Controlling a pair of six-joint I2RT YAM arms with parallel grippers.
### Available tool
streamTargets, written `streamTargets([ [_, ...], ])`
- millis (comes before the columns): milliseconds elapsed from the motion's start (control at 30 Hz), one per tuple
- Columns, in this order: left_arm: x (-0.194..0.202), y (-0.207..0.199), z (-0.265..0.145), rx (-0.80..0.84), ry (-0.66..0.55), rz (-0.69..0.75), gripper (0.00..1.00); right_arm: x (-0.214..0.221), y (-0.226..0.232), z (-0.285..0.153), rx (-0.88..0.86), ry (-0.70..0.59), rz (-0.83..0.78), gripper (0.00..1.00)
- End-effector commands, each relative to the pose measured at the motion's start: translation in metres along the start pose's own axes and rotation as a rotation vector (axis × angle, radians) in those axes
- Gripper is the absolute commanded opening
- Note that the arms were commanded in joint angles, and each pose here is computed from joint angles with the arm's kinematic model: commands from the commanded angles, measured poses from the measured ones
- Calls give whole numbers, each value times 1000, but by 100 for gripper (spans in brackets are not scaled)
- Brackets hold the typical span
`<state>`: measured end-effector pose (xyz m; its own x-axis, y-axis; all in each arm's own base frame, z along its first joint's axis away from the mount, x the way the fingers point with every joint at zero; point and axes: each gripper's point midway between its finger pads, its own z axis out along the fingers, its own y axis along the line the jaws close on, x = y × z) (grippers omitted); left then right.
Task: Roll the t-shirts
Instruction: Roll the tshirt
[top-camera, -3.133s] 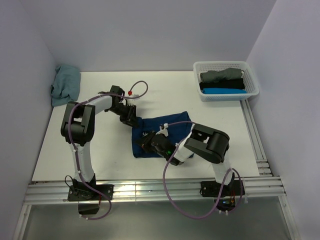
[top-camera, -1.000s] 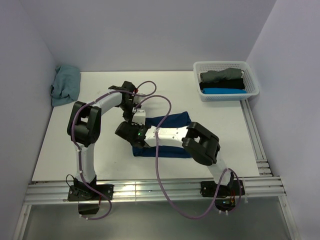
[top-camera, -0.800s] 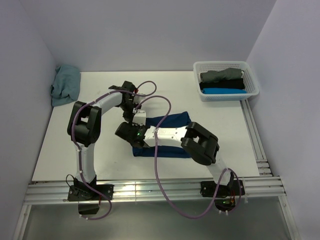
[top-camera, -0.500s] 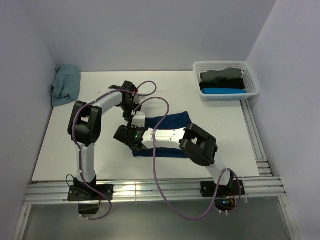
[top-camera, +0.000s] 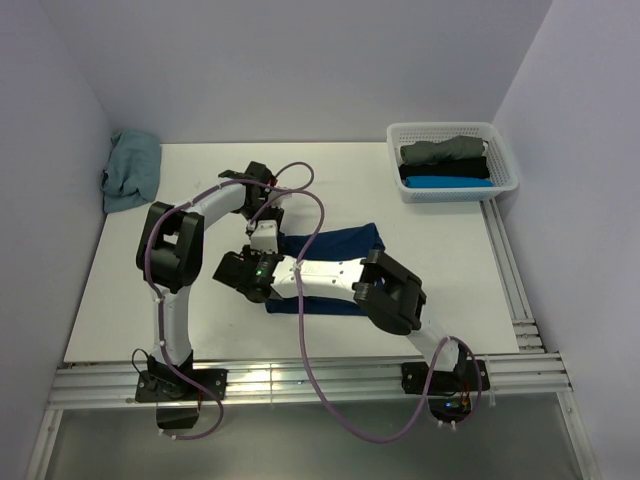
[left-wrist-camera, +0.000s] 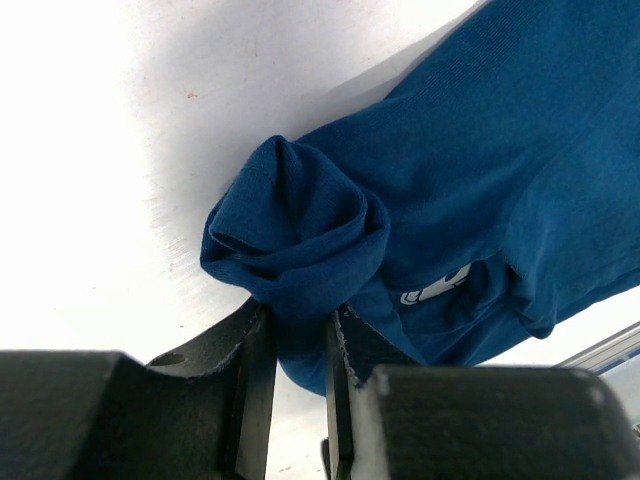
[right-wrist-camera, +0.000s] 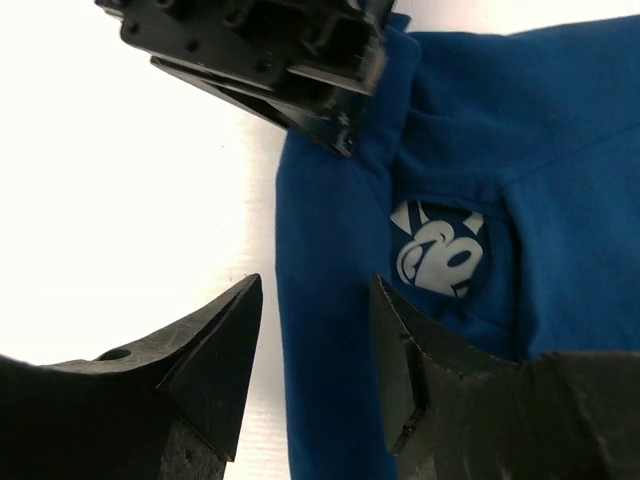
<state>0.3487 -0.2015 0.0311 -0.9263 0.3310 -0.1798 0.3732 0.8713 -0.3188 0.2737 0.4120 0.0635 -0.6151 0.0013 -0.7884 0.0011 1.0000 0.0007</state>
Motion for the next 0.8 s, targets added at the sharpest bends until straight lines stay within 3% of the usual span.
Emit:
streamTargets([
  [0, -17, 7, 0, -50, -46, 46, 27, -10, 1, 4, 32, -49, -39, 55],
  [333, -18, 5, 0, -52, -46, 53, 30, 13, -11, 19, 115, 30, -80, 54],
  [600, -28, -3, -12, -27, -82, 70, 56, 44, -35, 17, 170, 117, -67, 51],
  [767, -42, -12, -27, 16, -116, 84, 63, 53, -31, 17, 91, 149, -25, 45],
])
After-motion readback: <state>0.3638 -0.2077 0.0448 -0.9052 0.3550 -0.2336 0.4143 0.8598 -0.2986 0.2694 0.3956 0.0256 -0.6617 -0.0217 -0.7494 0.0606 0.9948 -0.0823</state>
